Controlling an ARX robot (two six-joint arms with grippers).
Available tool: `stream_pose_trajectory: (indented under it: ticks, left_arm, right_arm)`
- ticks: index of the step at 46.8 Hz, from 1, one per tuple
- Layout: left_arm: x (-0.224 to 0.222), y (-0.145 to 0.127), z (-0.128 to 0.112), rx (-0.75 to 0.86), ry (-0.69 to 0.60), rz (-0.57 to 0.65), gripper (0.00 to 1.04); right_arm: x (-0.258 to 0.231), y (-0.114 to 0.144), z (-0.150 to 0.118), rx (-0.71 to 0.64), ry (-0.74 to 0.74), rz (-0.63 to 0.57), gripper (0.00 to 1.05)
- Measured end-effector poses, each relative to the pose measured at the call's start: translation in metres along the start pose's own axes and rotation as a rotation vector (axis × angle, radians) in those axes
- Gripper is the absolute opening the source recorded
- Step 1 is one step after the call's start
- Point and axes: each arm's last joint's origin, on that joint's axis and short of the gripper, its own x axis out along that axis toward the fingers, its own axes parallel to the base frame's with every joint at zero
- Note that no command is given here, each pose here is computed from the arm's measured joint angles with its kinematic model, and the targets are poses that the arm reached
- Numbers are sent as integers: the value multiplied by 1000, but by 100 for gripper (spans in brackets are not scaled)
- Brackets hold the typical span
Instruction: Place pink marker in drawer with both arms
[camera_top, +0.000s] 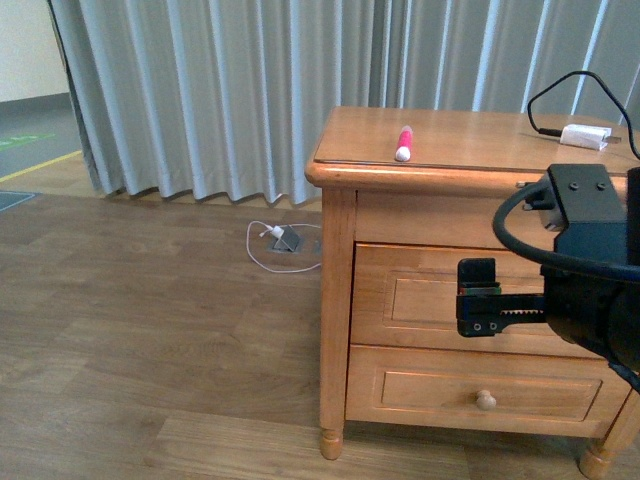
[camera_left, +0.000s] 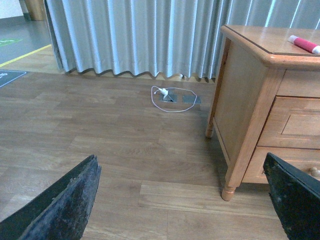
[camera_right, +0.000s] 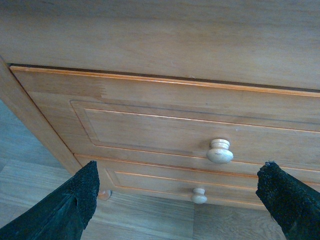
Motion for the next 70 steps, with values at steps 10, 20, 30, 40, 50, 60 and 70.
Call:
stream_pose_trajectory:
  ticks: [10,20,30,40,50,60,70]
  left_arm:
    - [0,0,0,0,0,0,99]
    - [0,0,0,0,0,0,99]
    - [0,0,0,0,0,0,99]
    - [0,0,0,0,0,0,99]
    - [0,0,0,0,0,0,99]
    - [0,0,0,0,0,0,99]
    - [0,0,0,0,0,0,99]
  right_arm:
    - [37,4,-14,-14,24,-20,96]
    - [61,-9,-23,-19,27,-64,96]
    - [74,-21,-28,-19,33,-93,96]
    - [79,-26,-33,-23,41,-100,96]
    - [83,-25,-33,-27,42,-101,96]
    - [85,-26,-35,-27,47,-101,96]
    - [85,-30,-37,-25,51,-116,92]
